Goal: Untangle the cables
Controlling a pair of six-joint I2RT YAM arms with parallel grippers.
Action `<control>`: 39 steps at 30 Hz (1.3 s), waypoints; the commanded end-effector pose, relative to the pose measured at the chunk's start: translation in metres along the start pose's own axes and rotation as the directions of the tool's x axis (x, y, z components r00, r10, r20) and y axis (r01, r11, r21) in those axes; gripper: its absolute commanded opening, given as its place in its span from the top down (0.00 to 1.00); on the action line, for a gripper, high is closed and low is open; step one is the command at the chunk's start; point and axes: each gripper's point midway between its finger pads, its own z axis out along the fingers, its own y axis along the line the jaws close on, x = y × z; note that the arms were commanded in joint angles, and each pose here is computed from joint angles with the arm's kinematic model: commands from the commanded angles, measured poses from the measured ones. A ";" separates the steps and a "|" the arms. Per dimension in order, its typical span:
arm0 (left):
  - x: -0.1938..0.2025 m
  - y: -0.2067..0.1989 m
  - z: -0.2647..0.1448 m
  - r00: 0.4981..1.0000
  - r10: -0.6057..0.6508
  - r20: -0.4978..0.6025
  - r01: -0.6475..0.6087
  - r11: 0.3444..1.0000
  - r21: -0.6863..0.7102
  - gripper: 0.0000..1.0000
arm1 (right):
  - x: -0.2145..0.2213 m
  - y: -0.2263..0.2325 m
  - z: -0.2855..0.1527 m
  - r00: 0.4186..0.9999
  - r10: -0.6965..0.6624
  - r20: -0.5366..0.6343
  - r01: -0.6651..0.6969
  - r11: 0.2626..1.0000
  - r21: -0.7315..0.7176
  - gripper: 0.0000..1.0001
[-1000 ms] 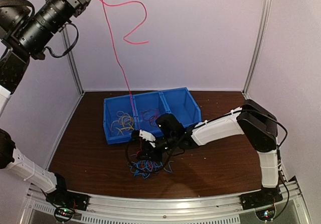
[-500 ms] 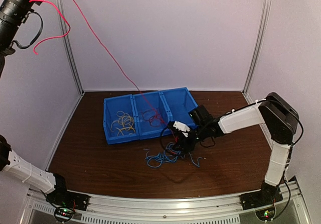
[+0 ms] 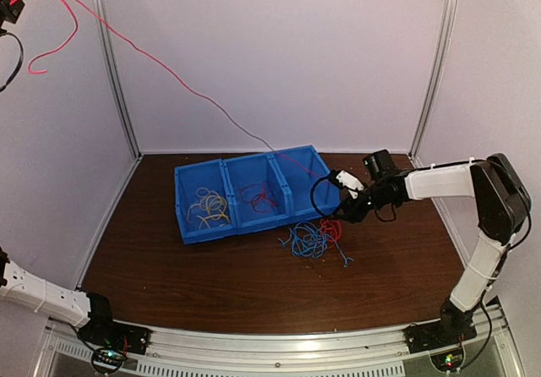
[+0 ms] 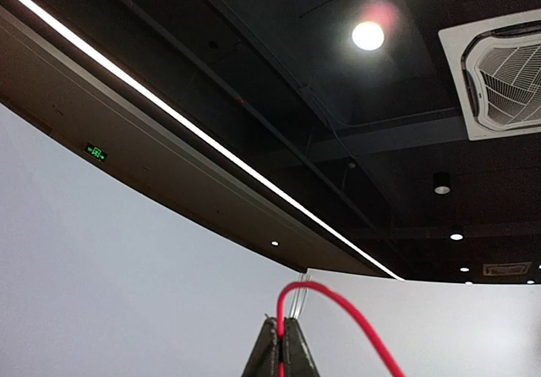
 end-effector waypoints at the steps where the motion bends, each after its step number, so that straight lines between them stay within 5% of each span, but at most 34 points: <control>1: 0.003 0.008 -0.002 1.000 0.028 0.000 -0.028 0.999 -0.045 1.00 | 0.030 -0.056 -0.019 0.996 0.063 -0.057 -0.055 0.988 0.142 0.53; 7: 0.000 0.014 -0.010 1.000 0.031 -0.005 -0.031 0.997 -0.065 1.00 | 0.021 -0.089 -0.055 0.994 0.105 0.039 -0.110 0.981 0.158 0.52; 14: 0.039 0.019 -0.015 0.993 0.055 -0.100 -0.063 0.995 -0.081 1.00 | -0.015 -0.013 -0.086 0.983 -0.066 0.173 0.084 0.992 -0.099 0.47; 21: 0.124 0.064 -0.061 0.963 0.093 -0.254 -0.157 0.957 -0.245 1.00 | -0.026 0.061 -0.065 0.955 -0.273 0.113 0.288 0.946 -0.150 0.39; 27: 0.202 0.100 -0.107 0.871 0.150 -0.468 -0.327 0.888 -0.324 1.00 | -0.035 0.088 -0.034 0.923 -0.380 0.067 0.386 0.914 -0.129 0.38; 39: 0.247 0.129 -0.168 0.815 0.094 -0.572 -0.366 0.848 -0.383 1.00 | -0.029 0.086 0.038 0.891 -0.444 -0.096 0.445 0.895 -0.019 0.42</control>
